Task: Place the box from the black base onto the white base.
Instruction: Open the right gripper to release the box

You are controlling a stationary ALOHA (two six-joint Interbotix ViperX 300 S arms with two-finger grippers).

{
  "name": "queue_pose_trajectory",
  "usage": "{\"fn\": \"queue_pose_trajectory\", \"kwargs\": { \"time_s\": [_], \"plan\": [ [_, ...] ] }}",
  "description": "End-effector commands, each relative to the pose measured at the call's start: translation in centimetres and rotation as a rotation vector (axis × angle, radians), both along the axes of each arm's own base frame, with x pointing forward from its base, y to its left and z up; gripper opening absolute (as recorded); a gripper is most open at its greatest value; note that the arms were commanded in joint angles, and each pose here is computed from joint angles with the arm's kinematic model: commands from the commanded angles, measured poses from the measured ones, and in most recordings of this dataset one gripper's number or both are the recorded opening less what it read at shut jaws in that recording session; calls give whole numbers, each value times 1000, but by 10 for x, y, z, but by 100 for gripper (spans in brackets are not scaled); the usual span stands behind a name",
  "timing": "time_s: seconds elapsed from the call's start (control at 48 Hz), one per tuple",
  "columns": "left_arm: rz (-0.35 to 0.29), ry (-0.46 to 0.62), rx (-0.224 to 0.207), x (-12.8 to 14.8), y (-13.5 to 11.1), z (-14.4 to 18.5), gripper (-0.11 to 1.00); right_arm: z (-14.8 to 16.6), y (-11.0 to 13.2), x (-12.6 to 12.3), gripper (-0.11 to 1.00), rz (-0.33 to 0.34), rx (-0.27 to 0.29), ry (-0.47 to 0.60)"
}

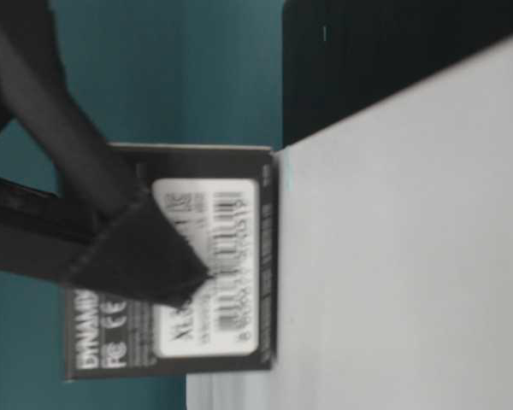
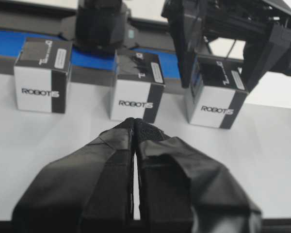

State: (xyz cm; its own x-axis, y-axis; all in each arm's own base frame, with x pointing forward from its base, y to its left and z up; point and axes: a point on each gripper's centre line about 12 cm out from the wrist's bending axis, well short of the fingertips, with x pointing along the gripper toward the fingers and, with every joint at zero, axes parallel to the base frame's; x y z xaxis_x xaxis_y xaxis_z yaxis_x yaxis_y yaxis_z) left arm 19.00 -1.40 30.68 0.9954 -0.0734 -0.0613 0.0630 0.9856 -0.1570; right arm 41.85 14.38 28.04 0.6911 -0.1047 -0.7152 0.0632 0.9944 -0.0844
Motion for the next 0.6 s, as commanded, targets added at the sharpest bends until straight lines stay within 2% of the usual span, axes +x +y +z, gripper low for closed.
{"fn": "queue_pose_trajectory", "kwargs": {
  "time_s": [0.0, 0.187, 0.333, 0.583],
  "plan": [
    [-2, -17, 2, 1, 0, 7, 1, 15, -4, -4, 99, -3, 18, -36],
    [-3, -6, 1, -1, 0, 7, 2, 41, -7, -13, 99, 8, 47, -99],
    [-1, -5, 1, -3, 0, 8, 2, 60, -4, -27, 99, 46, 88, -164],
    [-1, -6, 1, -5, 0, 9, 2, 67, -7, -49, 99, 100, 126, -227]
  ]
}}
